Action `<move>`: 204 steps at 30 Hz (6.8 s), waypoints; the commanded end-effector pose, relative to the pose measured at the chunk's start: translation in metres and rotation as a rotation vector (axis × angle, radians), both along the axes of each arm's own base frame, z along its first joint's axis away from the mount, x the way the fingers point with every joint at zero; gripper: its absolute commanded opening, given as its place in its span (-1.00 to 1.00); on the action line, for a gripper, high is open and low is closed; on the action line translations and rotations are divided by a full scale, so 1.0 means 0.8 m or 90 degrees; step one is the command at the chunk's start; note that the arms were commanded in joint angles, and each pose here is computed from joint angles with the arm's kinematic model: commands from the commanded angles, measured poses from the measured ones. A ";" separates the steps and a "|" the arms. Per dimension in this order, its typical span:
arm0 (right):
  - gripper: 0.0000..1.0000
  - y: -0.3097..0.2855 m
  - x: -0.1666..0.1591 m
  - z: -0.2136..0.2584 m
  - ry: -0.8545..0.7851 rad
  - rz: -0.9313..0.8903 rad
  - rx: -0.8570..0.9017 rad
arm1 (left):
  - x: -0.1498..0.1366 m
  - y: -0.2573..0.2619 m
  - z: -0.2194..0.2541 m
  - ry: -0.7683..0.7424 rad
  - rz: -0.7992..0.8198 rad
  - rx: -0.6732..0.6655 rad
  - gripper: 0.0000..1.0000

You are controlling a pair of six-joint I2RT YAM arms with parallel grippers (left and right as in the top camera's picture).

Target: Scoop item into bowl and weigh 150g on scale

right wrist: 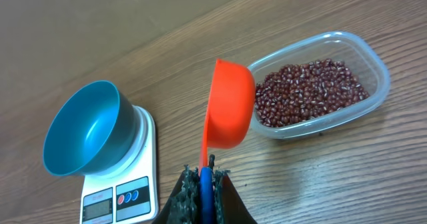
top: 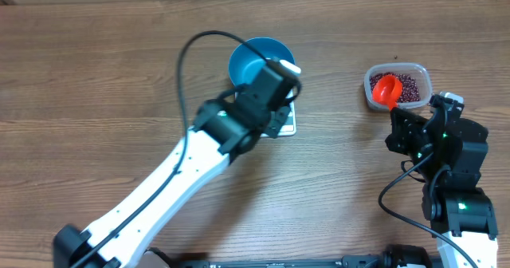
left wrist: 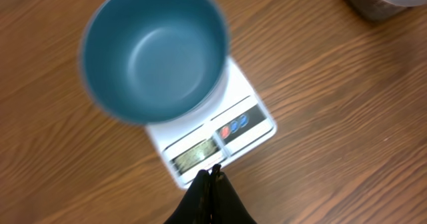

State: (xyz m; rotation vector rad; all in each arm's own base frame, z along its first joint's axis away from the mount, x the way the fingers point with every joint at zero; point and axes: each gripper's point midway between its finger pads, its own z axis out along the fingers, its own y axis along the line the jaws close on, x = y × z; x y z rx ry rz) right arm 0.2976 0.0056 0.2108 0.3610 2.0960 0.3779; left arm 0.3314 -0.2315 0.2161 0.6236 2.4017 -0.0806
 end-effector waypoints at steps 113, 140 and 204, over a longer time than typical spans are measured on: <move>-0.93 -0.074 0.122 -0.139 0.321 0.256 -0.040 | -0.032 0.083 0.041 0.064 -0.081 -0.067 0.99; -0.93 -0.087 0.103 -0.148 0.294 0.254 0.114 | -0.032 0.083 0.041 0.064 -0.081 -0.067 0.99; -0.93 -0.082 0.095 -0.033 0.036 0.312 0.465 | -0.032 0.083 0.041 0.064 -0.081 -0.067 0.99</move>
